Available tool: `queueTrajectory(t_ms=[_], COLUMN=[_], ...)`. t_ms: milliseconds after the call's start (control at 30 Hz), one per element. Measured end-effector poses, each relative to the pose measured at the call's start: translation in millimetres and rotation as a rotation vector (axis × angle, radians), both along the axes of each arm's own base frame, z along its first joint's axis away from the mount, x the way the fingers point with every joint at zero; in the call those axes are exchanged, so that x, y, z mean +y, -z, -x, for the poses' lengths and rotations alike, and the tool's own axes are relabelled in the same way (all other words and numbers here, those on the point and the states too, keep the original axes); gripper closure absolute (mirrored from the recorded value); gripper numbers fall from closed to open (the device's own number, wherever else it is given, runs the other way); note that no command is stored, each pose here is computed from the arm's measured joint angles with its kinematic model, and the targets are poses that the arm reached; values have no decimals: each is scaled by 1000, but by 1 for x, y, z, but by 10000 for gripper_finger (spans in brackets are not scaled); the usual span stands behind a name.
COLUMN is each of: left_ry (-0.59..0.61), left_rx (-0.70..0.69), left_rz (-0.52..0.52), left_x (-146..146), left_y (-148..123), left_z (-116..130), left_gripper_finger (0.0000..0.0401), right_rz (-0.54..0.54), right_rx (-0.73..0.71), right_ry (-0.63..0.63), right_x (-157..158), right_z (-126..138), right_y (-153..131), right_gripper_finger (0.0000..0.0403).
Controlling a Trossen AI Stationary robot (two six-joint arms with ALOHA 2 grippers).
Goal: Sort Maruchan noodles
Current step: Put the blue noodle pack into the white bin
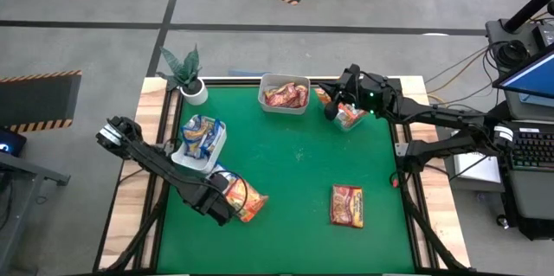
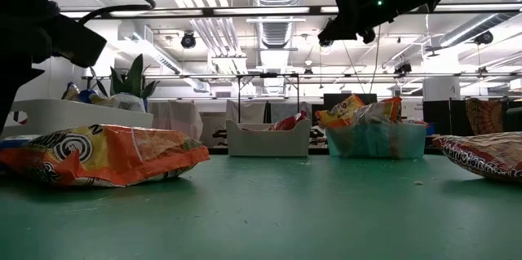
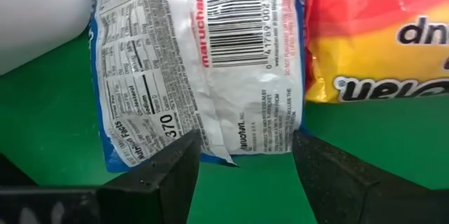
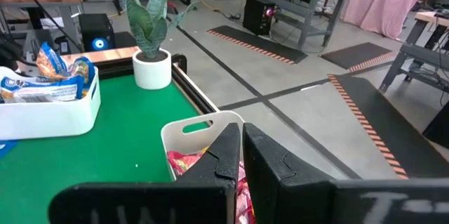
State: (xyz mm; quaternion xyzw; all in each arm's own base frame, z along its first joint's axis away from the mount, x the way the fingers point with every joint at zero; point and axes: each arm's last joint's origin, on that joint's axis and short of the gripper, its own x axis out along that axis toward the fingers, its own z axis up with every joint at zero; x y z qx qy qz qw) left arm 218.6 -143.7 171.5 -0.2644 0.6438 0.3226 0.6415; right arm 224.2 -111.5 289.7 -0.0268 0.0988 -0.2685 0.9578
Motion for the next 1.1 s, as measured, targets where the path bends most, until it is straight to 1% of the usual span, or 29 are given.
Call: queueTrajectory(t_ms=[133, 333, 567, 733, 1033, 1100], left_ry=[12, 12, 22, 54, 133, 151], left_rx=[-2, -19, -24, -41, -73, -87], left_rz=[-1, 10, 14, 27, 56, 55], left_x=[0, 1, 2, 1, -3, -3], left_y=[1, 8, 11, 11, 7, 4], left_z=[0, 1, 2, 0, -5, -8], left_gripper_finger=[193, 206, 234, 277, 383, 396], right_rz=[-10, -25, -24, -23, -22, -22], right_rx=[17, 24, 25, 26, 26, 26], right_ry=[0, 2, 2, 2, 2, 2], right_x=[0, 0, 0, 0, 0, 0], right_z=[0, 1, 1, 1, 1, 1], right_y=[2, 3, 3, 3, 3, 3], right_gripper_finger=[394, 394, 394, 394, 394, 394])
